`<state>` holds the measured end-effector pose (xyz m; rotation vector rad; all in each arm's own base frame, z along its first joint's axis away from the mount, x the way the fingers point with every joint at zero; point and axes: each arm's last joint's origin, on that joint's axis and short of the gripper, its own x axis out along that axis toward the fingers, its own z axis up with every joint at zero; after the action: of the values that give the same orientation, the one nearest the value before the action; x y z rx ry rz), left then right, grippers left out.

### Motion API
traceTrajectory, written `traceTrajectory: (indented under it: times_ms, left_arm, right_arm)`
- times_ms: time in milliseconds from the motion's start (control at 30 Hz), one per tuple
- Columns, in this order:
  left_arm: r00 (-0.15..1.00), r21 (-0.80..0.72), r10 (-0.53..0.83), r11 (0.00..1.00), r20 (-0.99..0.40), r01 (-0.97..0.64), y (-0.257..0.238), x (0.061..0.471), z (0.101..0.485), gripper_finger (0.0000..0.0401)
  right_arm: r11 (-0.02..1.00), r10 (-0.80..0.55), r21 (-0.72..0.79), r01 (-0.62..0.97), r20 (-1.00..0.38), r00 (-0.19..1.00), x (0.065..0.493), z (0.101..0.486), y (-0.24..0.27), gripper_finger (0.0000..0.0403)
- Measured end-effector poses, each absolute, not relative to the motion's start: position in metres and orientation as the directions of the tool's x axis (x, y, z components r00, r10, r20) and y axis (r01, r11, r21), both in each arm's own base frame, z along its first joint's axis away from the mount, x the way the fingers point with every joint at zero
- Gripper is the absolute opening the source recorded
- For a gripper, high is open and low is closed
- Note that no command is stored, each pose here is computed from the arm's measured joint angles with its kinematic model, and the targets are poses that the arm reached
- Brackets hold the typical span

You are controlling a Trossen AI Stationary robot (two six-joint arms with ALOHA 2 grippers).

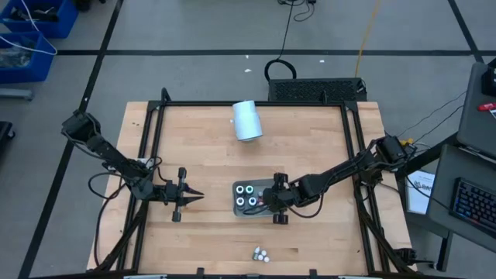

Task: Pick & Place food coloring
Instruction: Put the small yellow food coloring into the gray bin

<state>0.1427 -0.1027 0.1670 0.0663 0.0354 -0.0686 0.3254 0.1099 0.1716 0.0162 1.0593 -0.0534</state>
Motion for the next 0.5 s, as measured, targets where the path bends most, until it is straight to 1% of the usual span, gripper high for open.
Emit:
traceTrajectory:
  times_ms: [100,167,400,500]
  left_arm:
    - [0.997,0.065,-0.068,0.995,-0.038,0.070,-0.103,0.143,0.167,0.0042]
    - [0.997,0.065,-0.068,0.995,-0.038,0.070,-0.103,0.143,0.167,0.0042]
    - [0.997,0.065,-0.067,0.995,-0.037,0.070,-0.103,0.143,0.167,0.0042]
    - [0.997,0.066,-0.067,0.995,-0.038,0.070,-0.103,0.143,0.167,0.0042]
  right_arm:
    - [1.000,-0.031,-0.025,0.018,-0.863,0.504,0.324,0.178,0.109,0.0105]
    - [0.999,-0.027,-0.037,-0.009,-0.848,0.529,0.321,0.190,0.108,0.0105]
    - [0.998,0.007,-0.035,-0.054,-0.773,0.635,0.296,0.245,0.099,0.0104]
    - [0.991,0.040,-0.061,-0.117,-0.711,0.702,0.280,0.267,0.097,0.0096]
